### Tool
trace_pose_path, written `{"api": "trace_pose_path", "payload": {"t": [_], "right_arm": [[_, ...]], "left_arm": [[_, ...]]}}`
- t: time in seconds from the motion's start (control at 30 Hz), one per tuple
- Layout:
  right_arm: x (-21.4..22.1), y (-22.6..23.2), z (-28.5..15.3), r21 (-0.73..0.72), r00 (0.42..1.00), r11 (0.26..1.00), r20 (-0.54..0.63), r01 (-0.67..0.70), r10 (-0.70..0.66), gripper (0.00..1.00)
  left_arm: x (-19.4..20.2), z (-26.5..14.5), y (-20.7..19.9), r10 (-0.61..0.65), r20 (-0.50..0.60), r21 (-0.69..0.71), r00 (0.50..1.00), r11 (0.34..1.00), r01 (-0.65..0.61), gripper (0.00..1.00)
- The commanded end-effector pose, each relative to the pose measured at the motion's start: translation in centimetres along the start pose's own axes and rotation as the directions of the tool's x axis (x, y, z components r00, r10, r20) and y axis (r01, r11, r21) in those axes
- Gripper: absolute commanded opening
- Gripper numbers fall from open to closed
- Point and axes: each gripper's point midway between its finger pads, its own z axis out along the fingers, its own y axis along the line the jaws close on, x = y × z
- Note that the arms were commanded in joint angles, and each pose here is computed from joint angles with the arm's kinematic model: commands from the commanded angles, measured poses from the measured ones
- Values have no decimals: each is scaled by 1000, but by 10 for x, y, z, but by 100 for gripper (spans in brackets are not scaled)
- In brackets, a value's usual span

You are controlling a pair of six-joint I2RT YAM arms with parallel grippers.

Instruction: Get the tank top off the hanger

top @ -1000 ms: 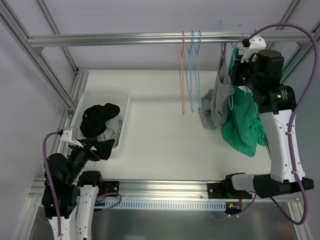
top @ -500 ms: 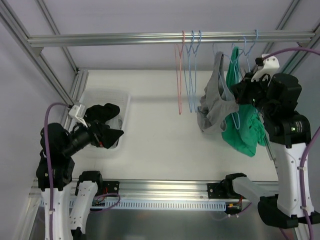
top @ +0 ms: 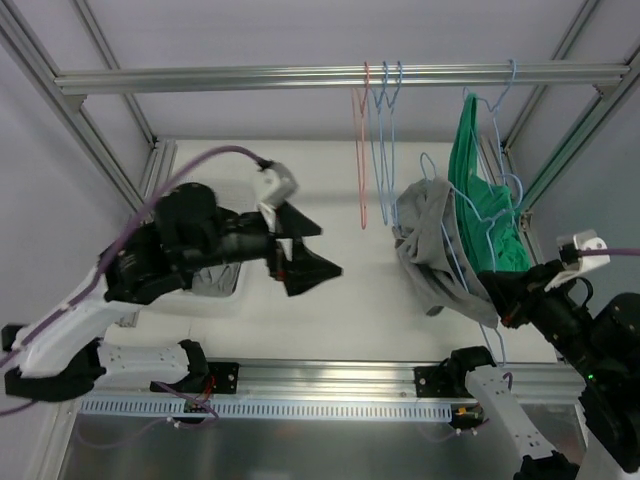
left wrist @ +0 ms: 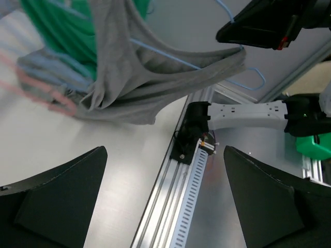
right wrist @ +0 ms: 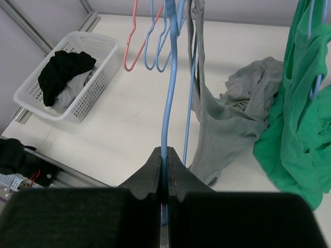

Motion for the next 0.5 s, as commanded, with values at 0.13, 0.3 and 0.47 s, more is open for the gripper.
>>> {"api": "trace_pose_path", "payload": {"t": [0.13,0.3,0.47], "right_arm": [[30,21,-62,-40,999,998,-18,-39,39,0],[32,31,-96,-63,998,997,39,-44,47,0],[28,37,-111,-96,998,995,49,-41,46,0]], "left_arm": [[-28,115,-16,224,53,-152,973,965,-214,99],[-32,165,-33,220,66,-100,973,972,-213,95],[-21,203,-31,209,47,-108,977,973,-203,88]]}}
